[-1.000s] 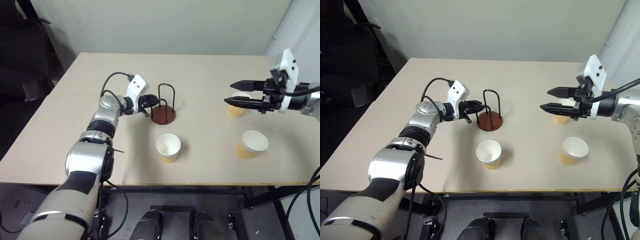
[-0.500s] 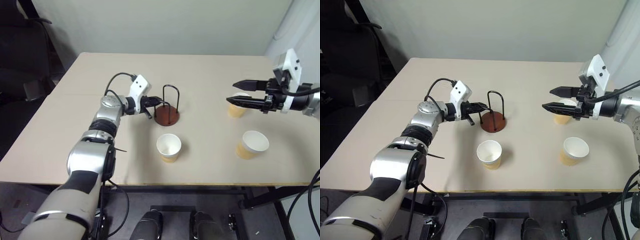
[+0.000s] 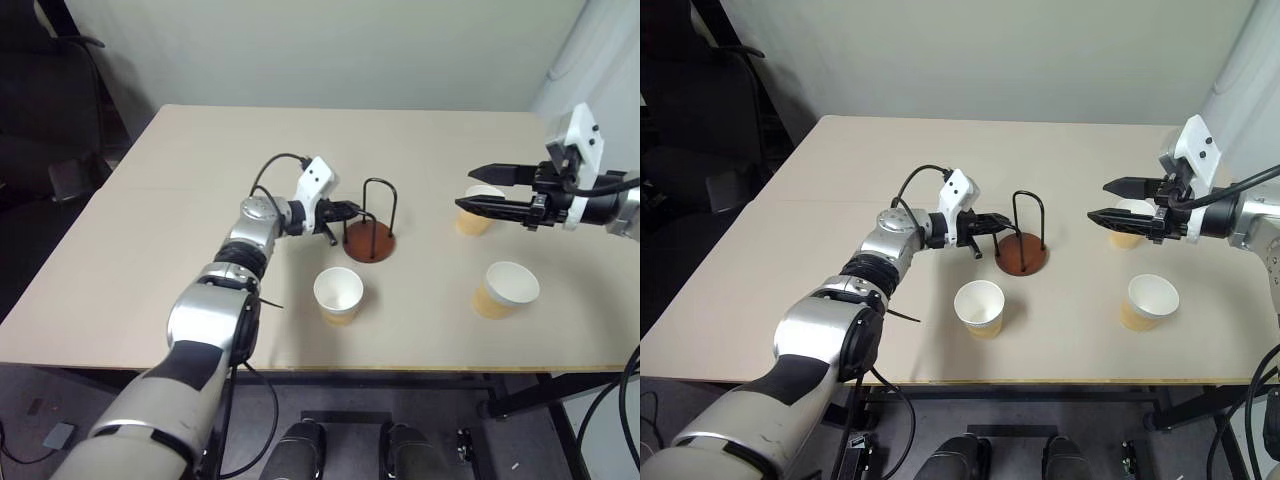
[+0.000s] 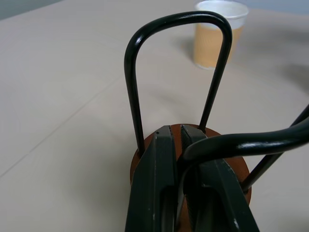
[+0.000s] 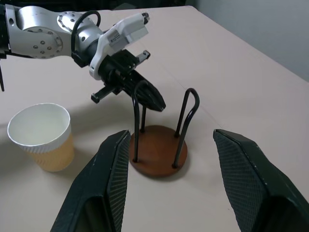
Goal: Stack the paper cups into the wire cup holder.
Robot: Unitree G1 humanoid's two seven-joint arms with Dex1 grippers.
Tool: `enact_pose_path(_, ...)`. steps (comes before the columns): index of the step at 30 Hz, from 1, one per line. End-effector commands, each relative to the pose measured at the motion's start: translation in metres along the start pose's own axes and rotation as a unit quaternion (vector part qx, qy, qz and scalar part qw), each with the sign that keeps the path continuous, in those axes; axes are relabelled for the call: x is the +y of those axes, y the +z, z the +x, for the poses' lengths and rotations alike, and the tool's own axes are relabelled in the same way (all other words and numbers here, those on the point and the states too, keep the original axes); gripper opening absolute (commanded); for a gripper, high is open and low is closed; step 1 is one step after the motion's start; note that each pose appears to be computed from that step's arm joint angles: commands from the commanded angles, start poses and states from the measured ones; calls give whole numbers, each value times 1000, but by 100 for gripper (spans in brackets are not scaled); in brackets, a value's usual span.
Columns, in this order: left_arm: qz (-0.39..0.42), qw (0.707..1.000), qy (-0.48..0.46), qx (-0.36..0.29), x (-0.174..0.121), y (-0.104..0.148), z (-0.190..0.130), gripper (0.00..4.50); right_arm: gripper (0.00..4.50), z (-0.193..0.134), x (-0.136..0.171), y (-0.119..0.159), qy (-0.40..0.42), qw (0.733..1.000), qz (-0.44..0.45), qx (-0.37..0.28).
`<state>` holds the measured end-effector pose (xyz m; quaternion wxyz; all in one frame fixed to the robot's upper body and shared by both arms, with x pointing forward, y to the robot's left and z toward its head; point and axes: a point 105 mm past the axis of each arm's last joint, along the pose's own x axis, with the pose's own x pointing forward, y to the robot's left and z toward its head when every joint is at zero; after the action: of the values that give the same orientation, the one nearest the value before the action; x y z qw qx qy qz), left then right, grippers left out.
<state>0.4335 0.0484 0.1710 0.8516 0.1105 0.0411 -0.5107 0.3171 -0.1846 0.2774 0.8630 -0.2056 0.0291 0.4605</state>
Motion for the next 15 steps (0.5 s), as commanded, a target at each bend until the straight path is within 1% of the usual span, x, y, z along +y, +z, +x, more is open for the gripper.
enact_pose_path(1, 12, 999, -6, -34, 0, 25, 4, 3, 274, -10, -2, 14, -18, 999, -26, -14)
enact_pose_path(6, 12, 999, -31, -30, -10, 22, 11, 3, 274, -10, -2, 14, -20, 999, -27, -14)
enact_pose_path(15, 18, 998, -48, -22, -19, 17, 18, 3, 274, -9, -2, 14, -21, 999, -28, -15)
